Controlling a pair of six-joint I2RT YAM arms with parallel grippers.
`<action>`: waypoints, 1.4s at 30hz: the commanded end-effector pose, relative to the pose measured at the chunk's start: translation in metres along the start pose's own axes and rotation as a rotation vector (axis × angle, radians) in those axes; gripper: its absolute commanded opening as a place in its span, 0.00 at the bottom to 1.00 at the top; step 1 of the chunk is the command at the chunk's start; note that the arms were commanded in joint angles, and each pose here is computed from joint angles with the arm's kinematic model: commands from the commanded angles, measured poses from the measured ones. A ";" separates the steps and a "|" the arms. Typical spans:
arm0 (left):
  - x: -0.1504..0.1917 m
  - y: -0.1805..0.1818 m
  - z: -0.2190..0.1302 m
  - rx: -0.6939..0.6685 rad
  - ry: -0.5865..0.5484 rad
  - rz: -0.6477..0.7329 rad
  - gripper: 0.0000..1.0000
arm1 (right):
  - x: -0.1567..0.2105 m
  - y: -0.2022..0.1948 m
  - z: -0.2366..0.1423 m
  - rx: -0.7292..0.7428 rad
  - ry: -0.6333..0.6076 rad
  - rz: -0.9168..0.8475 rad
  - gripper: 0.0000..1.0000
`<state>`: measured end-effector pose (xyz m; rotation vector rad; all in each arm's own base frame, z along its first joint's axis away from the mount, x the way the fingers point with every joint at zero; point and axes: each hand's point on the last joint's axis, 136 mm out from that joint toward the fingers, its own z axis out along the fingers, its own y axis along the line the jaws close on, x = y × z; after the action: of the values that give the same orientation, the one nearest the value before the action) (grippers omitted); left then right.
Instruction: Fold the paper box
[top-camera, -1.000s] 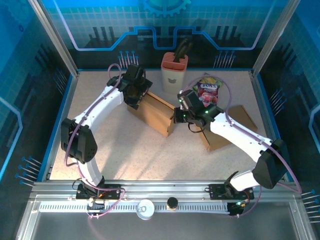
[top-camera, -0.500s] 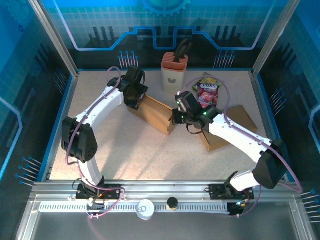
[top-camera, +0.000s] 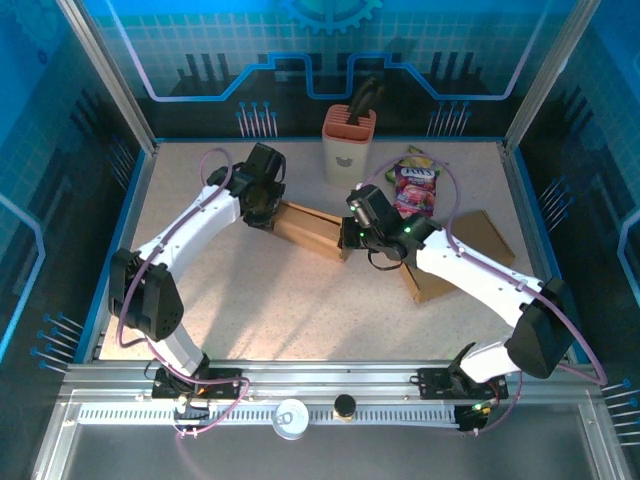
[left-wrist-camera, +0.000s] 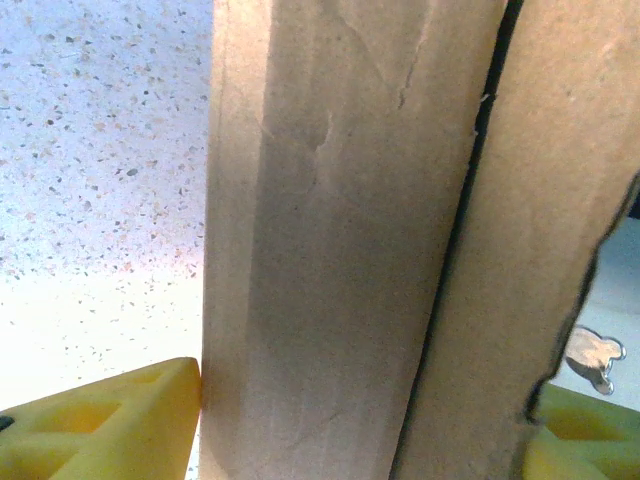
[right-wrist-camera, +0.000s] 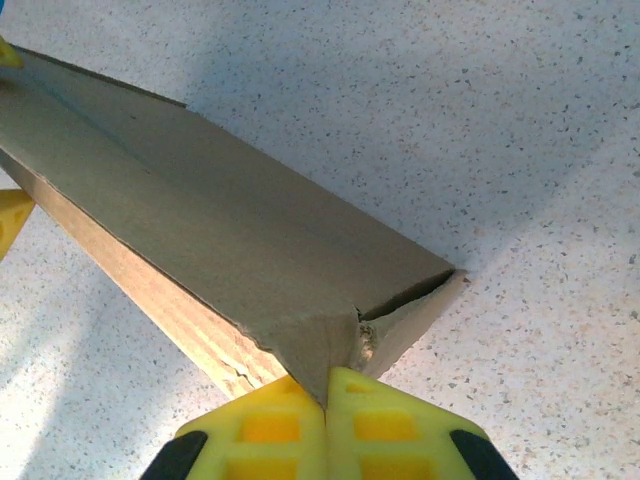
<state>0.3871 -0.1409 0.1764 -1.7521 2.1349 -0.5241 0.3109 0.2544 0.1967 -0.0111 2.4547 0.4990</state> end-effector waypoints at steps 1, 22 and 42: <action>0.000 0.015 -0.008 -0.035 -0.018 -0.047 0.66 | -0.006 0.012 -0.002 -0.033 -0.030 0.065 0.00; 0.008 0.016 -0.003 -0.024 0.007 -0.086 0.59 | -0.004 0.002 0.028 0.033 -0.129 0.112 0.00; -0.006 -0.004 -0.019 0.100 0.091 -0.018 0.86 | -0.015 -0.014 0.071 0.113 -0.150 -0.032 0.00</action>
<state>0.3829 -0.1365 0.1746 -1.8042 2.1108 -0.6317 0.3712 0.2716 0.1843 0.0987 2.2074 0.4091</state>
